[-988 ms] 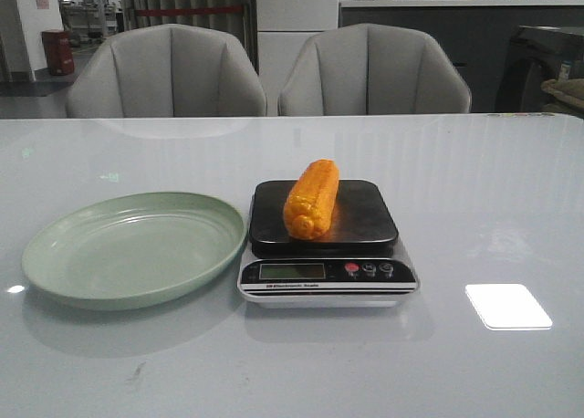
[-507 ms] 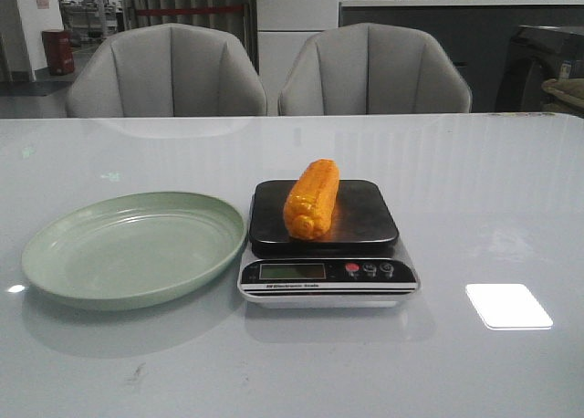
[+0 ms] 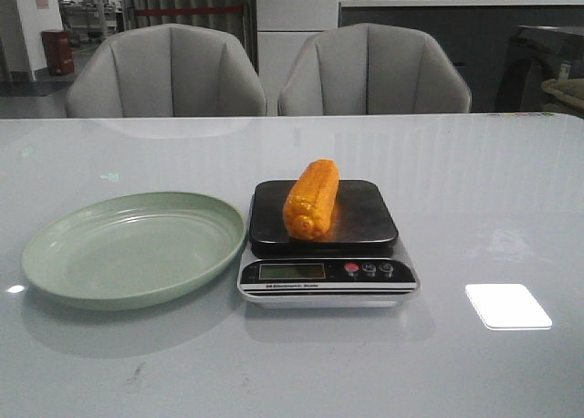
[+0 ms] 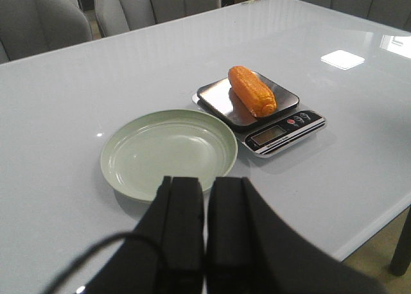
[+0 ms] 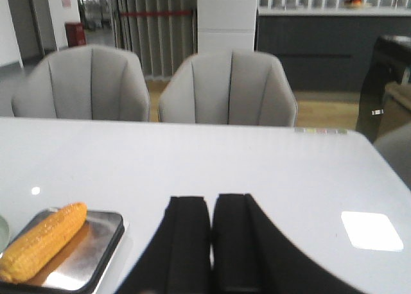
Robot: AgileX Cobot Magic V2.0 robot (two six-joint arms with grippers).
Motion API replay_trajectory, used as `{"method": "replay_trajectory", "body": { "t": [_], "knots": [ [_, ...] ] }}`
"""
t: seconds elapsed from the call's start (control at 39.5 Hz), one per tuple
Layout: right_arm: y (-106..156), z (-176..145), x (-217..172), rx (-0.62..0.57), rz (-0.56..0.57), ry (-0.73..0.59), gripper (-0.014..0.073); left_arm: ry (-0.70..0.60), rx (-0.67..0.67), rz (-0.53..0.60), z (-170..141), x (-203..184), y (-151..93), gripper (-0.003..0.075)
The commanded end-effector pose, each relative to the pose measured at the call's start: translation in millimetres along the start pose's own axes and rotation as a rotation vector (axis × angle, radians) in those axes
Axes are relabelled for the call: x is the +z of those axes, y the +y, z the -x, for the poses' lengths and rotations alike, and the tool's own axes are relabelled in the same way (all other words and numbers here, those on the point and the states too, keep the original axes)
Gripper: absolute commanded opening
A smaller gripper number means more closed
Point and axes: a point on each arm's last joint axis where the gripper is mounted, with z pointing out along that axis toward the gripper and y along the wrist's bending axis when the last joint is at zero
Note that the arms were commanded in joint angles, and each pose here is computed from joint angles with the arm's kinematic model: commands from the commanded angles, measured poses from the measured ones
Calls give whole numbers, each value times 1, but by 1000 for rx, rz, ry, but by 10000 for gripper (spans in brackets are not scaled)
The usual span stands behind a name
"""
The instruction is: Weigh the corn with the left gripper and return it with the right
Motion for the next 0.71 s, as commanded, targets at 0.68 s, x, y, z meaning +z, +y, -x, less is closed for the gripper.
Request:
{"method": "replay_trajectory", "body": {
  "t": [0.68],
  "knots": [
    [-2, 6, 22, -11, -45, 273, 250, -102, -3, -5, 12, -6, 0, 114]
  ]
}}
